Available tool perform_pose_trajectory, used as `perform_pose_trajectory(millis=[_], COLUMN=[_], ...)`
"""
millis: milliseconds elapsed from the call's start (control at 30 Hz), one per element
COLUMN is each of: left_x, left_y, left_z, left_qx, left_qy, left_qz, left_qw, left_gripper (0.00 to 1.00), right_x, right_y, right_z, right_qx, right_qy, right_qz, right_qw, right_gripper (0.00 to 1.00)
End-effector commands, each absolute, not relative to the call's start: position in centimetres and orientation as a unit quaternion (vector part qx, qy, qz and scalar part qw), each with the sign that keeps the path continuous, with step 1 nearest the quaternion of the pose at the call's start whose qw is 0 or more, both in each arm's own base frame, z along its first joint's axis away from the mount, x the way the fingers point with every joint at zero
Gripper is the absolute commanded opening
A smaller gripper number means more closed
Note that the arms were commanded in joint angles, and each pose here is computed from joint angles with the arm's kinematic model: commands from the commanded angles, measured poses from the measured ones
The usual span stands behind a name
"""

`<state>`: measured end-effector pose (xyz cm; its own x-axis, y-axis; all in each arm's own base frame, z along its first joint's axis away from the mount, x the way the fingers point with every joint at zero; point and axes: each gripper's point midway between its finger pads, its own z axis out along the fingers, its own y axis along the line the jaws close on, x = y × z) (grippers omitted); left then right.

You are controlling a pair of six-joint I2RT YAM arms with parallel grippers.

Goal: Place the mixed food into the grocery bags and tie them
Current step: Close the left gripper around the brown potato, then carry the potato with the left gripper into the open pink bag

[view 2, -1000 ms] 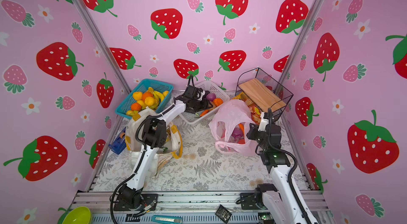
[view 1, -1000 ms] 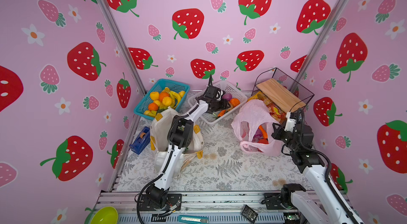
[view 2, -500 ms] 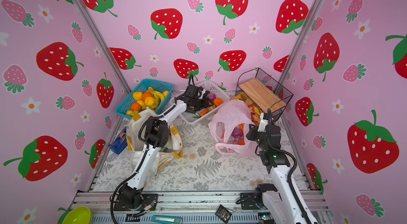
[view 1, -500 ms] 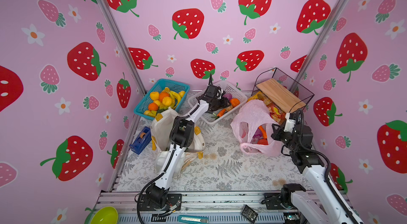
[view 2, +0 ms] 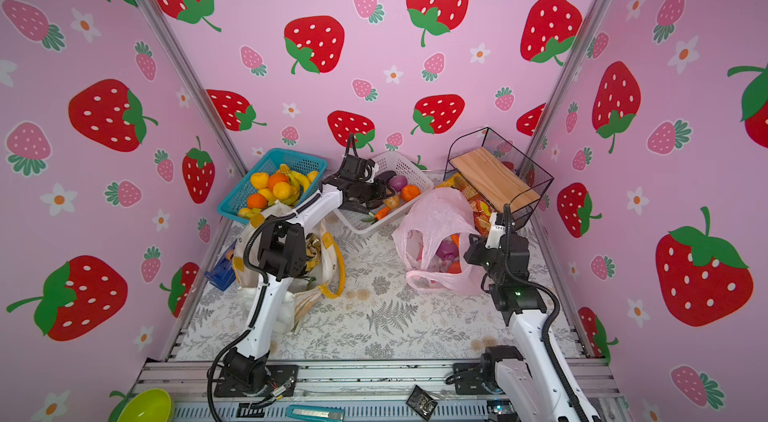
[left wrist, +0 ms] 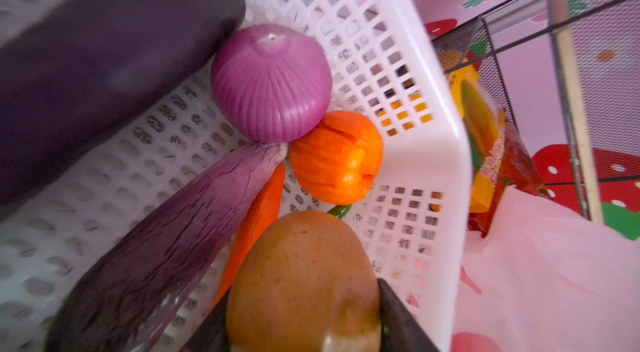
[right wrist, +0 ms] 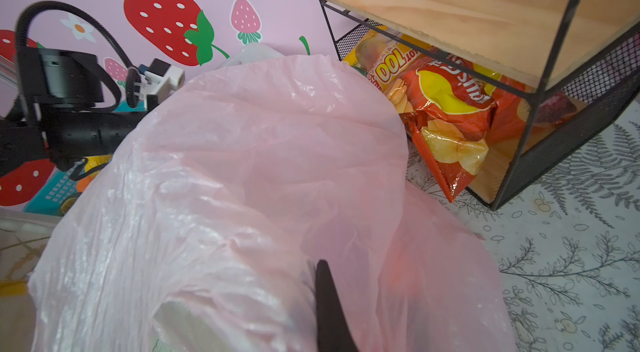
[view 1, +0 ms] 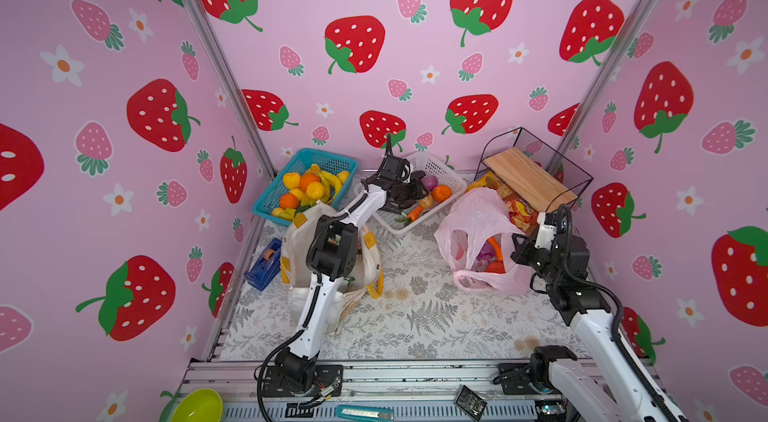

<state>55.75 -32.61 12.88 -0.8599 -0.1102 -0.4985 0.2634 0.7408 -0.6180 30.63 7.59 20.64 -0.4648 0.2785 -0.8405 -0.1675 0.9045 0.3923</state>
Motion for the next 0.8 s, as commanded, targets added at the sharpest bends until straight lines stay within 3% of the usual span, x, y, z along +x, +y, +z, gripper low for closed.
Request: perform_pose_trajectory(millis=[0,200,367,567,767], left_x=[56.1,53.9,49.3,39.0,29.3], left_y=[-31.7,-30.9,-30.5,-33.1,-40.4], left_z=[18.5,24.0,28.9,32.6,30.7], left_qx=[0.056,0.068,0.089,0.176,0.336], left_qy=[0.871,0.847,0.816,0.76,0.721], left_qz=[-0.361,-0.374,-0.387,-0.404,-0.39], left_qw=[0.327,0.372,0.42,0.477,0.463], left_gripper=[0.37,0.37,0.36,0.34,0.34], right_x=[30.8,30.9,31.1,31.2,31.2], right_y=[7.7,8.0,9.1,11.2,11.8], right_z=[20.4,20.4,20.0,20.1,21.8], right_qx=[0.032,0.025,0.001,-0.041,-0.053], right_qy=[0.825,0.827,0.834,0.835,0.821], right_qz=[0.222,0.228,0.243,0.289,0.304], right_qw=[0.518,0.514,0.495,0.467,0.48], right_gripper=[0.0,0.0,0.0,0.0,0.0])
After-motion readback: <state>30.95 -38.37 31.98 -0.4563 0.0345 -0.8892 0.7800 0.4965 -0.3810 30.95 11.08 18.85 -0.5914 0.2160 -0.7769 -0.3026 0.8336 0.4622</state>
